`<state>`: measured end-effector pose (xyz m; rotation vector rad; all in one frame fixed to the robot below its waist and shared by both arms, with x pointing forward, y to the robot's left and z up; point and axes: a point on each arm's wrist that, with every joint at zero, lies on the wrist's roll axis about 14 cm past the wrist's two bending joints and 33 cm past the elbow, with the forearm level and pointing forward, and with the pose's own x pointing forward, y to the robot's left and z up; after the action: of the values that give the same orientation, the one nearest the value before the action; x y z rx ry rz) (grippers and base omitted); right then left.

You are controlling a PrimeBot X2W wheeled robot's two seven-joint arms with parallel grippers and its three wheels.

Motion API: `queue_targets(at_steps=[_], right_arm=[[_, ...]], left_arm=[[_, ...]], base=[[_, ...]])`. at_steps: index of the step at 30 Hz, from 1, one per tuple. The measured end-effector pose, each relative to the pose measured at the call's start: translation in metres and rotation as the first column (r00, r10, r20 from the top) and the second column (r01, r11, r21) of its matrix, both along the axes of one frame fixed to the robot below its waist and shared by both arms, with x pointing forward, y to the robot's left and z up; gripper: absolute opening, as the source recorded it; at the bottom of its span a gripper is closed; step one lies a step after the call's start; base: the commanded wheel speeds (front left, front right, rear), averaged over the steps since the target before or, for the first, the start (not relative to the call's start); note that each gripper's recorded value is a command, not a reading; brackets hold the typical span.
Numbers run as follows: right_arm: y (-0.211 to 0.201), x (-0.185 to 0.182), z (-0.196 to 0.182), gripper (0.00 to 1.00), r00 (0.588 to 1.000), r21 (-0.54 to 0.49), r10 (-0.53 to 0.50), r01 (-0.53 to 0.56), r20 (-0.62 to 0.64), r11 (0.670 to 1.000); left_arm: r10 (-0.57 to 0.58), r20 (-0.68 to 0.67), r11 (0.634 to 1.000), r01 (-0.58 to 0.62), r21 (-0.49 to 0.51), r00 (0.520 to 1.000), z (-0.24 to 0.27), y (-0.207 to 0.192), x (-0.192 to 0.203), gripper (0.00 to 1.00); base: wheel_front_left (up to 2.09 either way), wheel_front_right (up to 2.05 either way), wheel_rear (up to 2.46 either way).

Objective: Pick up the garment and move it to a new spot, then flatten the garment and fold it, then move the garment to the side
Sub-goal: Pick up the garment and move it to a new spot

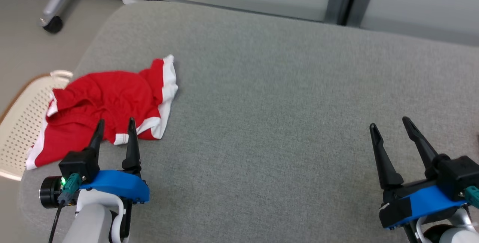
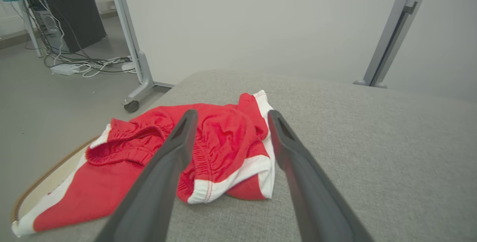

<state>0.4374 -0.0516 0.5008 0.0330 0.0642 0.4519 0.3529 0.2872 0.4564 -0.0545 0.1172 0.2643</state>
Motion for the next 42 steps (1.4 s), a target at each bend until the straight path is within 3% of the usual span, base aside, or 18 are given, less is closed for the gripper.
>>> queue_targets(at_steps=[10, 18, 19, 20, 21, 25, 33, 42], right_arm=[[-0.014, 0.028, -0.045, 1.00, 0.995, -0.018, -0.036, 0.034, -0.088, 0.999], [-0.025, 0.032, -0.053, 1.00, 0.992, -0.030, -0.068, 0.065, -0.103, 0.997], [-0.026, 0.032, -0.052, 1.00, 0.993, -0.029, -0.071, 0.068, -0.099, 0.997], [-0.026, 0.033, -0.050, 1.00, 0.993, -0.028, -0.074, 0.071, -0.092, 0.997], [-0.027, 0.033, -0.049, 1.00, 0.993, -0.027, -0.077, 0.074, -0.087, 0.997], [-0.030, 0.032, -0.041, 1.00, 0.994, -0.026, -0.084, 0.083, -0.066, 0.996], [-0.029, 0.018, -0.011, 1.00, 0.996, -0.006, -0.085, 0.086, 0.005, 0.996], [-0.040, -0.011, 0.020, 1.00, 0.991, 0.008, -0.117, 0.116, 0.066, 0.993]], left_arm=[[-0.036, -0.305, 0.997, 0.014, -0.073, 0.952, -0.096, 0.002, 0.031, 1.00], [-0.039, -0.398, 0.990, -0.019, -0.142, 0.916, -0.123, 0.000, 0.032, 1.00], [-0.043, -0.402, 0.989, -0.018, -0.144, 0.914, -0.124, 0.000, 0.033, 0.67], [-0.043, -0.406, 0.989, -0.018, -0.145, 0.913, -0.124, 0.000, 0.034, 0.09], [-0.045, -0.407, 0.989, -0.016, -0.145, 0.913, -0.124, 0.001, 0.034, 0.00], [-0.029, -0.372, 0.991, -0.023, -0.135, 0.928, -0.111, 0.007, 0.039, 0.00], [0.053, -0.133, 0.997, -0.061, -0.052, 0.990, -0.039, 0.025, 0.039, 0.00], [0.017, 0.108, 1.000, -0.018, 0.009, 0.994, 0.031, 0.003, 0.018, 0.00]], base=[[0.00, 0.00, 0.00], [0.00, 0.00, 0.00], [0.00, 0.00, 0.00], [0.00, 0.00, 0.00], [0.00, 0.00, 0.00], [0.00, 0.00, 0.00], [0.00, 0.00, 0.00], [0.00, 0.00, 0.00]])
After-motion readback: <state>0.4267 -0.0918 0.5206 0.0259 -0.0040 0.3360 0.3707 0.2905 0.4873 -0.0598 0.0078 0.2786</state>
